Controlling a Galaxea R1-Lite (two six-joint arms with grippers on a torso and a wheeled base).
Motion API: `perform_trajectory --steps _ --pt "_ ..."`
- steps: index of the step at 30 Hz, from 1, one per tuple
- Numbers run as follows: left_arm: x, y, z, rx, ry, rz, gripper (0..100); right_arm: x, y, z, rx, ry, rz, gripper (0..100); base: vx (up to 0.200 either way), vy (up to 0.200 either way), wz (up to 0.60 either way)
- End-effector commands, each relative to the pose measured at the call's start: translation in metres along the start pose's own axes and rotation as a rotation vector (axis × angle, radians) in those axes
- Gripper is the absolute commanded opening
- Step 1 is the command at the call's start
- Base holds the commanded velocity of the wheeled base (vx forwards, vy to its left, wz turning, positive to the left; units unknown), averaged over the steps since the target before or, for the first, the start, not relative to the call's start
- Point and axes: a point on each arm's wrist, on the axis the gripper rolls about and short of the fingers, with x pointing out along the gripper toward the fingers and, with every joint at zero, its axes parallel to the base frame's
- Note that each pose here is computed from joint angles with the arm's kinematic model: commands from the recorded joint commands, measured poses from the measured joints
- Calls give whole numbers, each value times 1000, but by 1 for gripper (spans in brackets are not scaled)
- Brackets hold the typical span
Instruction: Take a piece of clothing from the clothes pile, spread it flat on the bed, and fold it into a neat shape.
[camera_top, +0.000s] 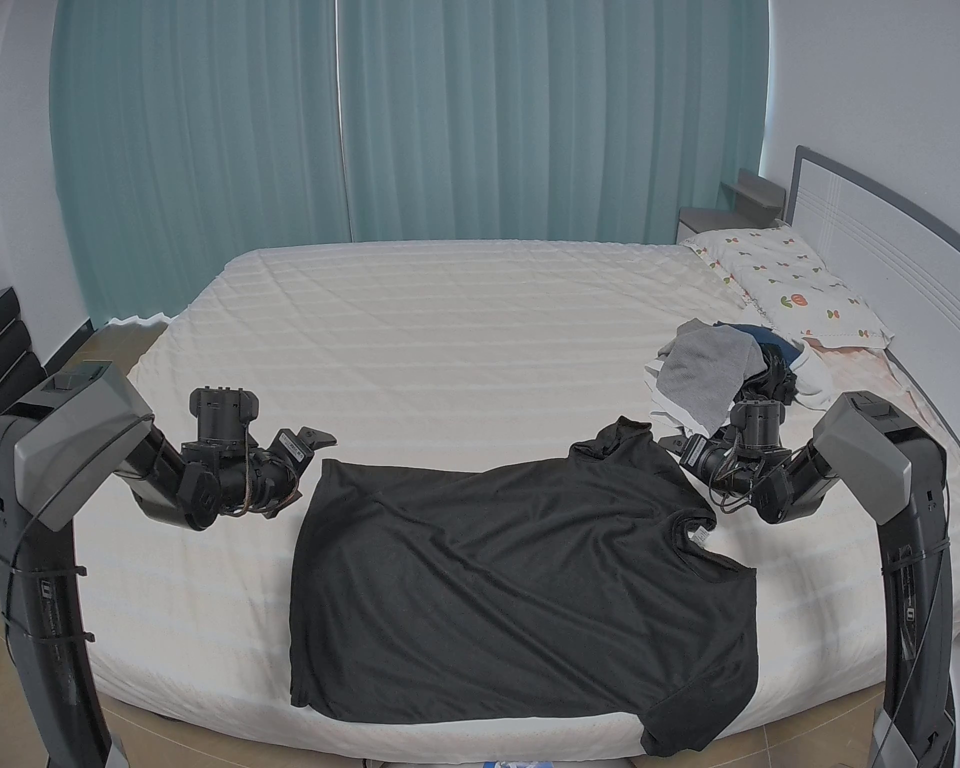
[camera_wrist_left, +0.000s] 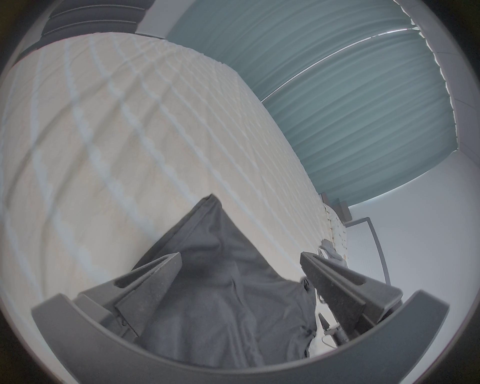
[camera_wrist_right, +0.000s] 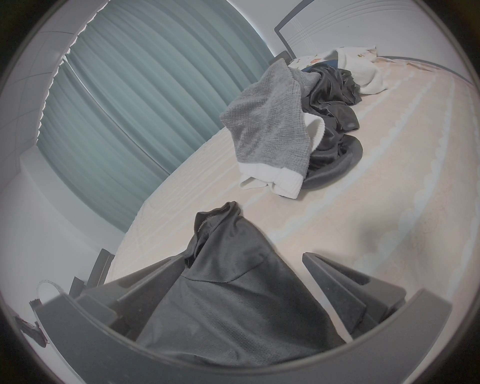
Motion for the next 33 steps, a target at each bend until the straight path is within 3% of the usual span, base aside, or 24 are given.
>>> perform_trajectory --steps 1,11,18,33 --pt "53 15 0 28 -35 54 100 6 -8 -10 -5 20 -12 100 0 0 0" --pt "92 19 6 69 -162 89 100 8 -10 -15 -5 31 -14 100 0 0 0" --pt "107 23 -2 141 -167 103 100 9 -7 -15 -8 28 -9 100 0 0 0" --pt "116 22 -4 148 -207 114 100 10 -6 -13 -10 21 -2 100 0 0 0"
